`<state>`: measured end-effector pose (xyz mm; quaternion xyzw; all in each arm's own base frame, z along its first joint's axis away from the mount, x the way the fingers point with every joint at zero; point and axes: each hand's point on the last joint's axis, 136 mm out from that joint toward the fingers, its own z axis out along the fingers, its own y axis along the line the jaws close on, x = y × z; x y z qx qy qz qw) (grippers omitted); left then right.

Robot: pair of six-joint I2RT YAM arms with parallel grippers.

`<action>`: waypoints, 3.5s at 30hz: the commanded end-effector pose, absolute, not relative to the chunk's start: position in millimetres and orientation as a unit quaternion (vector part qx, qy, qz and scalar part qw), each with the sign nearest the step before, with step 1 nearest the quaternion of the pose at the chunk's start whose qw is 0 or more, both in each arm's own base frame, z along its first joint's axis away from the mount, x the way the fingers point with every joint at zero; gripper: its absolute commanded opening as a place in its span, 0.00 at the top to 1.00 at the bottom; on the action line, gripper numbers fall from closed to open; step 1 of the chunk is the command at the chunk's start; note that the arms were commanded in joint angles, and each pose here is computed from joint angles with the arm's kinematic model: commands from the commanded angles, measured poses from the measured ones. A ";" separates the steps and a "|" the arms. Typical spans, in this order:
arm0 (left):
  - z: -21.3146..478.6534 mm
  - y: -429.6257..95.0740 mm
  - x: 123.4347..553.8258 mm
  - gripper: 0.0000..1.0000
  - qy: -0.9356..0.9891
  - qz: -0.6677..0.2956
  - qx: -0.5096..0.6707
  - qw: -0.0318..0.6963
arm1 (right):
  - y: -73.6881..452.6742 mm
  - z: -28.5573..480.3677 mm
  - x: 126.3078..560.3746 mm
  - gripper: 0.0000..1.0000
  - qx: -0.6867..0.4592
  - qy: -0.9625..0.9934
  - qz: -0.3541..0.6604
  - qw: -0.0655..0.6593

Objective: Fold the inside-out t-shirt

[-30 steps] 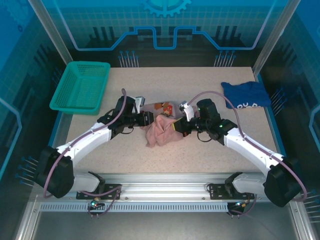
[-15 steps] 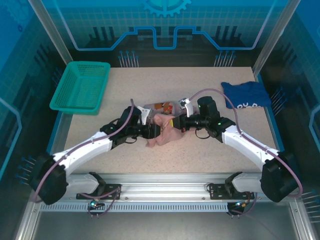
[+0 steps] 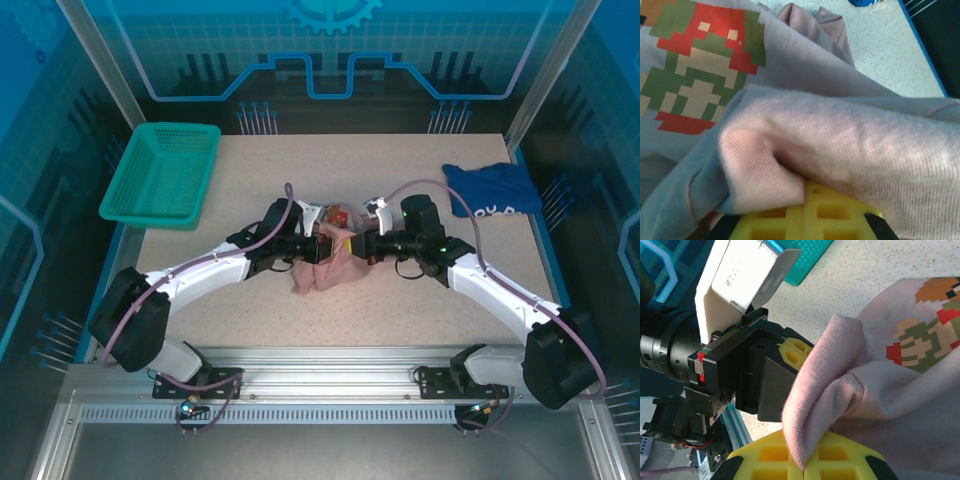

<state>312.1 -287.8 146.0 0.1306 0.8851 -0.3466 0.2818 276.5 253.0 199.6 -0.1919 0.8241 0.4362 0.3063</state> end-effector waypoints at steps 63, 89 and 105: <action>261.9 -266.1 265.0 1.00 0.776 -0.540 0.121 0.302 | 265.9 185.6 295.3 0.59 -0.429 0.822 0.135 0.350; 186.3 -191.5 315.4 1.00 0.875 -0.359 -0.051 0.319 | 216.3 259.0 247.2 1.00 -0.274 0.804 0.374 0.372; 185.6 -226.2 268.5 0.56 0.874 -0.329 0.112 0.340 | 228.6 236.4 256.8 1.00 -0.261 0.811 0.399 0.340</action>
